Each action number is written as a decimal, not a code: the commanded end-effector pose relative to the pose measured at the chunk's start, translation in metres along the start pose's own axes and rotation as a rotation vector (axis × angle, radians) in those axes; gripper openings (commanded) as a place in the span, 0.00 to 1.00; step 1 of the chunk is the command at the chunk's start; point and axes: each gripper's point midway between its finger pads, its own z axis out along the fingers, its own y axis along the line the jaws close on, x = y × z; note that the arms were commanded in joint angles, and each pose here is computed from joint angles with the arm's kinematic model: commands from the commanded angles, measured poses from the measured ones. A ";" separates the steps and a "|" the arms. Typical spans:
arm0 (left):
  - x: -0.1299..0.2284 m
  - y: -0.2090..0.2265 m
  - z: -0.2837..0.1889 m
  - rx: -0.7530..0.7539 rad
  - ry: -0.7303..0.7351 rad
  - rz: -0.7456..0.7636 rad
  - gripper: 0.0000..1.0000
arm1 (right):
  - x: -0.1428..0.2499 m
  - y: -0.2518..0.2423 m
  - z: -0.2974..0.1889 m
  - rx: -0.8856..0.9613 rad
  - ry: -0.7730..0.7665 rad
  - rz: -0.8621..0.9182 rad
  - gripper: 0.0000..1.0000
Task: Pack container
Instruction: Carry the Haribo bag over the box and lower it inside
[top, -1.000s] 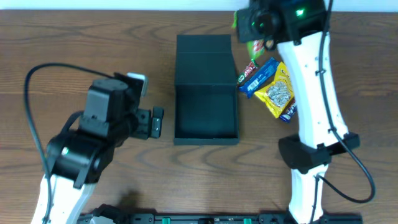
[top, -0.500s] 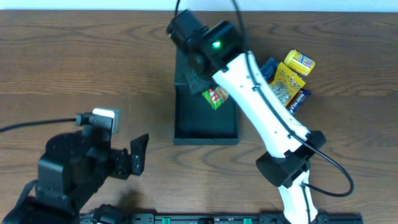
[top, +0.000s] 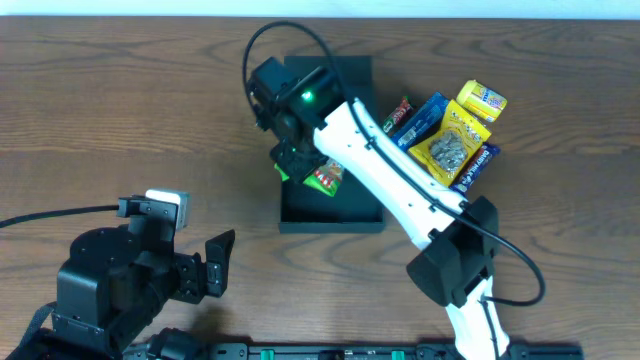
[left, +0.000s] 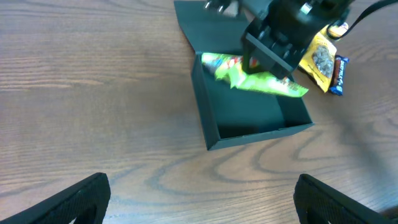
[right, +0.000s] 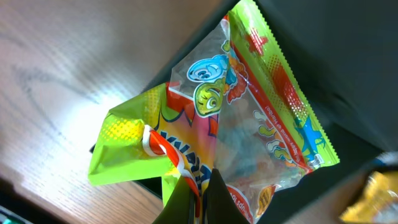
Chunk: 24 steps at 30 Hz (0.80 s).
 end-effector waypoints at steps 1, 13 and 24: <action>-0.002 0.001 -0.003 -0.004 -0.012 -0.009 0.95 | 0.008 0.011 0.013 -0.032 0.037 -0.066 0.02; -0.004 0.000 -0.003 -0.003 -0.021 0.003 0.95 | 0.009 -0.002 0.025 0.046 0.045 -0.004 0.02; -0.007 0.000 -0.003 0.000 -0.033 0.003 0.95 | 0.022 -0.008 0.023 0.137 0.062 0.573 0.02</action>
